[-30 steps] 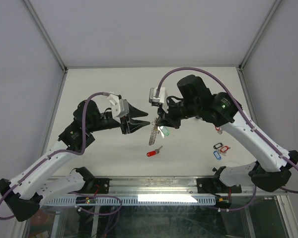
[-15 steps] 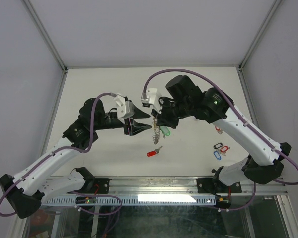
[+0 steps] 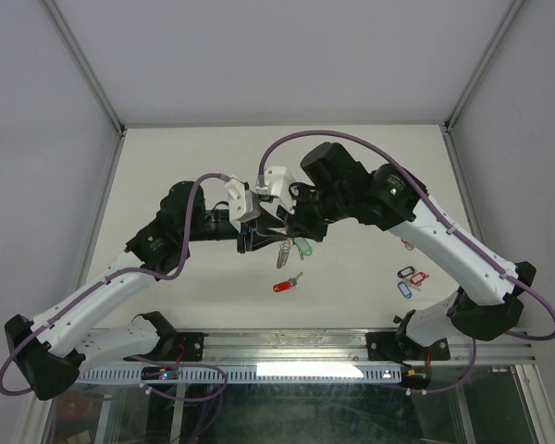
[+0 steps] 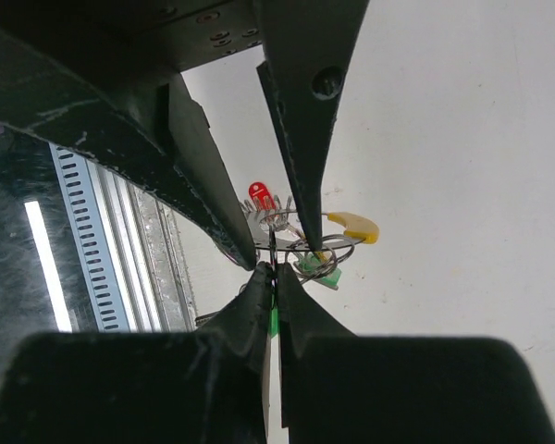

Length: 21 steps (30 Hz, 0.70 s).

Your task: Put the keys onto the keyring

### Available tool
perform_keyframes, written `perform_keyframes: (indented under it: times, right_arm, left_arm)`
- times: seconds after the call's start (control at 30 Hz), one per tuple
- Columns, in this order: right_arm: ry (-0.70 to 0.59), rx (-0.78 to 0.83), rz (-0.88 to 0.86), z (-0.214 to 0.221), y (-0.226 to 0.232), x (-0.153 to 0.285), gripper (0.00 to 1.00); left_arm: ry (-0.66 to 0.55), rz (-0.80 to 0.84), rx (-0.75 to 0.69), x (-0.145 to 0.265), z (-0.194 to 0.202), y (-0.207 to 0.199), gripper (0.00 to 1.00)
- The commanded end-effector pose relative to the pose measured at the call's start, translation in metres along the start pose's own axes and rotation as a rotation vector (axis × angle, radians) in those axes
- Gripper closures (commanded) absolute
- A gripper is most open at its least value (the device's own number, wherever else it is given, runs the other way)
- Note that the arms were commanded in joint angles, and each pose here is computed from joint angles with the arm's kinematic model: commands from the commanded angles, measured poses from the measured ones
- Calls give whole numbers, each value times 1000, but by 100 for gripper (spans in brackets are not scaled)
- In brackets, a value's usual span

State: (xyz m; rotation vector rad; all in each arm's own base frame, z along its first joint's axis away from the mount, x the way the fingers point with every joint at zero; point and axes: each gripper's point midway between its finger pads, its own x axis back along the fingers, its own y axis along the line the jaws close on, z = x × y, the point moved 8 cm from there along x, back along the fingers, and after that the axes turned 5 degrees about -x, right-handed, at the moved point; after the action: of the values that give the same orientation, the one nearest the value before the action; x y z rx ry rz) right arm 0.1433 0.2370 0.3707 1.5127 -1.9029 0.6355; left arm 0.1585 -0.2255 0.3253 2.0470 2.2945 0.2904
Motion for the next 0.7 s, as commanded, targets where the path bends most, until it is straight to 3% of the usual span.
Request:
perform_keyframes:
  times: [0.0,0.27,0.67]
  right_arm:
    - [-83,19,22,-15,1,8,100]
    - [-95,22,36,-14,2,12,100]
    - [-96,28,31,-10,3,12,100]
  left_arm:
    - [-62,15,-67,0,-23,0,74]
    - [-55,15,-63,-1,-20,0,99]
    - [-53,5,-73,2,-23,-1,100]
